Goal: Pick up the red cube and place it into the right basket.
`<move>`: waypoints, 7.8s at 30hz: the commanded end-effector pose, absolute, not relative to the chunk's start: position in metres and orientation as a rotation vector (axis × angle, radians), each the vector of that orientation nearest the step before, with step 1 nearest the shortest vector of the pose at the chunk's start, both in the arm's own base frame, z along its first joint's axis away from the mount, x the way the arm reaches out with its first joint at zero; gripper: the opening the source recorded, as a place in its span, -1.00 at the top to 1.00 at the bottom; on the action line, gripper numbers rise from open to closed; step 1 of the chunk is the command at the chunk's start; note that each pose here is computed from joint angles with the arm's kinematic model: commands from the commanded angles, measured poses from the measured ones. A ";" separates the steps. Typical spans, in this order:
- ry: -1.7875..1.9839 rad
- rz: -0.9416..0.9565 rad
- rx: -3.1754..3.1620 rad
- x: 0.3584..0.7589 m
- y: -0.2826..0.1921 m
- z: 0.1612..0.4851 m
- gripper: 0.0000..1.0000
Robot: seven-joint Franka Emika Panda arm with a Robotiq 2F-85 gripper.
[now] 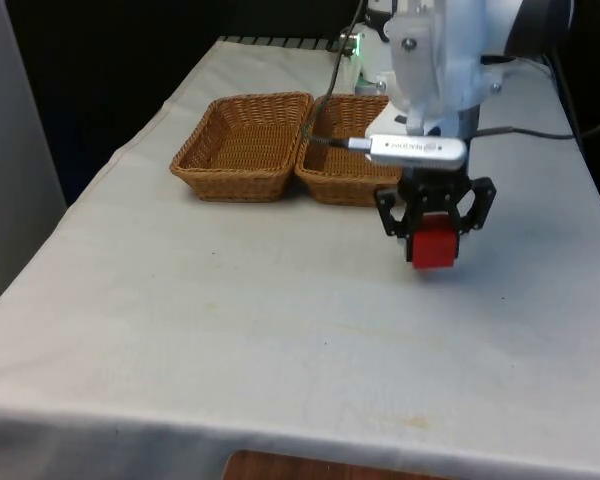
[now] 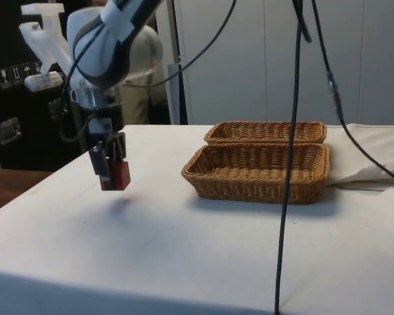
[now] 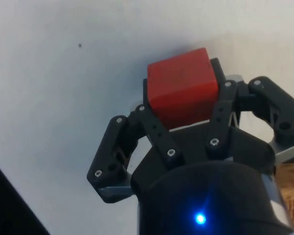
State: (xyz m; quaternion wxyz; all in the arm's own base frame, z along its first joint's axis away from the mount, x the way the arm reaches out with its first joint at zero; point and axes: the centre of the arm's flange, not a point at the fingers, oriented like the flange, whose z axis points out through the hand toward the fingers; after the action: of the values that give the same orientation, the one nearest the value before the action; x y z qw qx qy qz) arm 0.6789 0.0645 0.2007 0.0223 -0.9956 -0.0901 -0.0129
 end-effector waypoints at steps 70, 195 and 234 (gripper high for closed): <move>-0.306 -0.082 -2.978 0.494 0.009 0.375 0.95; -0.015 -0.017 -3.150 0.379 -0.228 0.235 0.95; 0.061 0.007 -3.135 0.373 -0.237 0.216 0.95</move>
State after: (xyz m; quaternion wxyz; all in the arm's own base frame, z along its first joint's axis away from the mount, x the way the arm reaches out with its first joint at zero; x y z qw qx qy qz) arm 0.3738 -0.2362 0.2150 0.0003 -0.9998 0.0197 0.0031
